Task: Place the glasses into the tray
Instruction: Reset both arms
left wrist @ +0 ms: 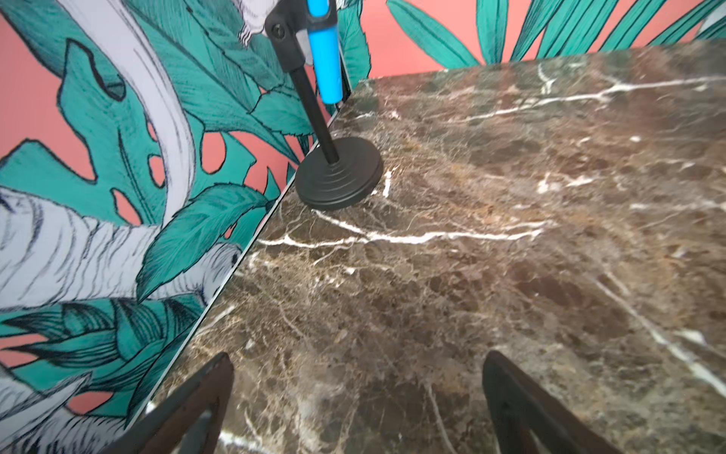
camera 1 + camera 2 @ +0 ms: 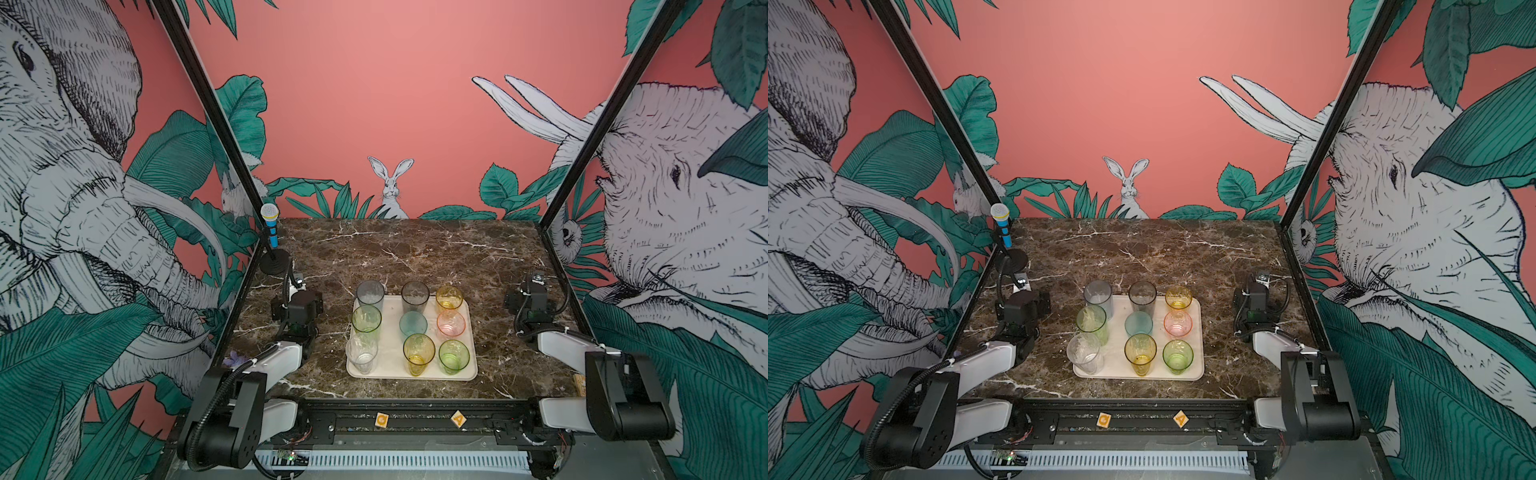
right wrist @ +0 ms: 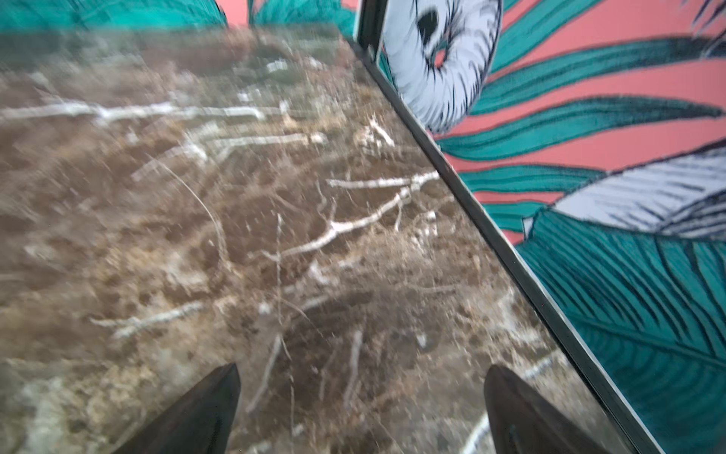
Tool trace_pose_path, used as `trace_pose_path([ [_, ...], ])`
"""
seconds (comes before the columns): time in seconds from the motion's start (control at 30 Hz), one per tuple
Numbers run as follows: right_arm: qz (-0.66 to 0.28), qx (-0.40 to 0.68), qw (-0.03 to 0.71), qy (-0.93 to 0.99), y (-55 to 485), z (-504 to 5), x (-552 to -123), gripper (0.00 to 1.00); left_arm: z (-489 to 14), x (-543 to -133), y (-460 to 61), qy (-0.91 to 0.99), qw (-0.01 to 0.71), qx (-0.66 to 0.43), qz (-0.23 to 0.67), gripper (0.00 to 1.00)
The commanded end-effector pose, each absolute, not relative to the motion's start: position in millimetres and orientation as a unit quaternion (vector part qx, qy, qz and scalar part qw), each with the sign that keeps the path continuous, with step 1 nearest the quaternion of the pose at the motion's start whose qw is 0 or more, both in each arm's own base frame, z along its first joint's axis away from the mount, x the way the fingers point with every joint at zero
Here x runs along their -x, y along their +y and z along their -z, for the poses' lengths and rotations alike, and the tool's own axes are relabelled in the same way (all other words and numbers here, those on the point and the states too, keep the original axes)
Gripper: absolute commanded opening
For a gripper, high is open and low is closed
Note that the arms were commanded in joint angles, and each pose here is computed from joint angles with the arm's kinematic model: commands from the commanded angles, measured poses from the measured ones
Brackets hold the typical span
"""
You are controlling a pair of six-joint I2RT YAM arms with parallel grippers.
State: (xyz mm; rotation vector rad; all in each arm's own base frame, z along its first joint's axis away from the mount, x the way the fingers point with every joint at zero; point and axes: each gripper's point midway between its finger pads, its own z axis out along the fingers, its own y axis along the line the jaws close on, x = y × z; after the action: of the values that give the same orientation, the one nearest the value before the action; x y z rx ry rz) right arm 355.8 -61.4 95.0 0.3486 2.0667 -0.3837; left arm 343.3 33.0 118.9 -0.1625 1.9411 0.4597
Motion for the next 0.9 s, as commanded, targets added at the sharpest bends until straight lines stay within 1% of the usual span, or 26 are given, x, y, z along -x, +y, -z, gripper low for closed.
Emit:
trace_pose_path([
  [0.0, 0.148, -0.141, 0.525, 0.826, -60, -111, -367, 0.99, -131, -353, 28, 0.797, 0.572, 0.054, -0.187, 0.99],
  [0.17, 0.151, -0.116, 0.53, 0.826, -57, -112, -381, 0.99, -133, -365, 21, 0.782, 0.593, 0.021, -0.192, 0.99],
  [0.23, 0.148, -0.106, 0.532, 0.827, -55, -112, -384, 0.99, -131, -371, 13, 0.789, 0.588, 0.004, -0.177, 0.99],
  [0.3, 0.149, -0.108, 0.553, 0.812, -55, -116, -383, 0.99, -131, -375, 5, 0.779, 0.606, -0.008, -0.158, 0.99],
  [0.4, 0.146, -0.108, 0.571, 0.801, -55, -116, -380, 0.99, -123, -378, 5, 0.781, 0.604, -0.008, -0.158, 0.99],
  [0.73, 0.138, -0.098, 0.57, 0.804, -51, -108, -384, 0.99, -120, -379, 4, 0.782, 0.603, -0.009, -0.157, 1.0],
  [0.87, 0.124, -0.077, 0.575, 0.805, -42, -98, -386, 0.99, -119, -378, 5, 0.78, 0.606, -0.006, -0.156, 0.99],
])
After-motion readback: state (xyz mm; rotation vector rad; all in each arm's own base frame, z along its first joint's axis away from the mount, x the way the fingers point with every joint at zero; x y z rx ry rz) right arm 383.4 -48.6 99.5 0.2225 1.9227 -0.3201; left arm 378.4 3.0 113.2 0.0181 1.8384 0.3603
